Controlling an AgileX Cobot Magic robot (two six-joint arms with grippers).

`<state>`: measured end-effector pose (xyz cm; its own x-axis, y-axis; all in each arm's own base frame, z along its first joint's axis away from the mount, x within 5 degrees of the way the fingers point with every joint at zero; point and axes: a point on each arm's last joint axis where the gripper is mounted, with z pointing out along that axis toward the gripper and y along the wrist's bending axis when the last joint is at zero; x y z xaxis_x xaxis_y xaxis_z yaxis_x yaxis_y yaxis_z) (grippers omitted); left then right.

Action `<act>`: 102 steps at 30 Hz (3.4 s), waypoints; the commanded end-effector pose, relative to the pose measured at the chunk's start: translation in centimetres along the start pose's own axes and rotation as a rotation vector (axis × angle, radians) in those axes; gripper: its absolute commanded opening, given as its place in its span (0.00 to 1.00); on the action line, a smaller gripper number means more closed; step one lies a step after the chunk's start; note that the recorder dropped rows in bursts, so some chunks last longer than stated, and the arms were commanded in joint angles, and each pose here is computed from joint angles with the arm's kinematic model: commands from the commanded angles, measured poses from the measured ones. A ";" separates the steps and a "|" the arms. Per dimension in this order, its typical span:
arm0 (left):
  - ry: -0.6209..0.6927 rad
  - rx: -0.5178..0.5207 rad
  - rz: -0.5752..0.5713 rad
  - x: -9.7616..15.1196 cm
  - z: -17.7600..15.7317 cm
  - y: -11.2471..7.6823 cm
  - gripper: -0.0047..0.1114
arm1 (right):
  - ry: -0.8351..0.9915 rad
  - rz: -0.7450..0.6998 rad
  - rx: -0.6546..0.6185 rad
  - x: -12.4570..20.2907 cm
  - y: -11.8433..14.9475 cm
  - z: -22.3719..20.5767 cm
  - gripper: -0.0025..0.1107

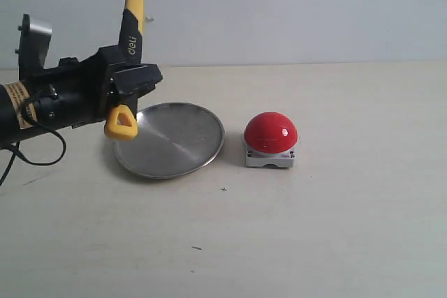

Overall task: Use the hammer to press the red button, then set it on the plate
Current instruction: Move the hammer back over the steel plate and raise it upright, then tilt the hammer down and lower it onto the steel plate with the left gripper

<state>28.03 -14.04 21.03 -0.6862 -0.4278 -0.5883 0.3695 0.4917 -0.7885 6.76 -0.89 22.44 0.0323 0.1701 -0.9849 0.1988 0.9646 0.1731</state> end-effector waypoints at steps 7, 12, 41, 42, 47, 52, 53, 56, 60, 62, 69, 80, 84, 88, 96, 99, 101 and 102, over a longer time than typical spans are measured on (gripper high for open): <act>0.177 0.115 0.048 1.1 -0.3 -0.3 0.04 | 0.001 -0.007 0.002 0.1 0.0 0.0 0.02; 0.137 -0.050 -0.075 0.9 0.1 1.5 0.04 | 0.001 -0.007 0.002 0.1 0.0 0.0 0.02; 0.126 -0.146 -0.413 1.8 3.1 5.6 0.04 | 0.001 -0.004 0.001 0.1 0.0 0.0 0.02; 0.122 -0.135 -0.431 1.9 3.2 5.8 0.04 | 0.001 -0.004 0.001 0.1 0.0 0.0 0.02; 0.119 -0.128 -0.450 2.3 3.5 6.4 0.04 | 0.001 -0.004 0.001 0.1 0.0 0.0 0.02; 0.106 -0.141 -0.458 2.4 3.7 7.0 0.04 | 0.001 -0.004 0.001 0.1 0.0 0.0 0.02; 0.100 -0.143 -0.465 2.4 3.7 7.0 0.04 | 0.001 -0.004 0.001 0.1 0.0 0.0 0.02; 0.089 -0.143 -0.473 2.3 3.8 7.1 0.04 | 0.001 -0.006 0.001 0.1 0.0 0.0 0.02; 0.102 -0.124 -0.461 2.2 4.8 7.3 0.04 | 0.001 -0.006 0.001 0.1 0.0 0.0 0.02; 0.115 -0.119 -0.464 2.6 5.6 7.3 0.04 | 0.001 -0.006 0.001 0.1 0.0 0.0 0.02; 0.127 -0.084 -0.463 3.0 7.9 7.0 0.04 | 0.001 -0.006 0.001 0.1 0.0 0.0 0.02; 0.148 -0.119 -0.478 3.8 8.1 8.0 0.04 | 0.001 -0.006 0.001 0.1 0.0 0.0 0.02; 0.153 -0.148 -0.481 4.0 8.1 8.4 0.04 | 0.000 -0.006 0.003 0.1 0.0 0.0 0.02; 0.171 -0.184 -0.487 4.5 8.1 9.0 0.04 | -0.001 -0.006 0.011 0.1 -0.1 0.0 0.02; 0.190 -0.203 -0.498 5.2 8.2 9.8 0.04 | -0.002 -0.006 0.013 0.1 -0.1 0.0 0.02; 0.190 -0.203 -0.498 5.2 8.2 9.8 0.04 | -0.002 -0.006 0.013 0.1 -0.1 0.0 0.02; 0.202 -0.201 -0.484 5.3 8.2 9.7 0.04 | -0.002 -0.006 0.013 0.1 -0.1 0.0 0.02; 0.211 -0.201 -0.477 5.3 8.2 9.7 0.04 | -0.002 -0.006 0.013 0.1 -0.1 0.0 0.02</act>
<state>33.07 -17.36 8.30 -0.8471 -0.5254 -0.0800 -0.1816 0.4276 -0.8855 6.75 -0.93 22.44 0.0333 0.1699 -0.9849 0.2034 0.9637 0.1731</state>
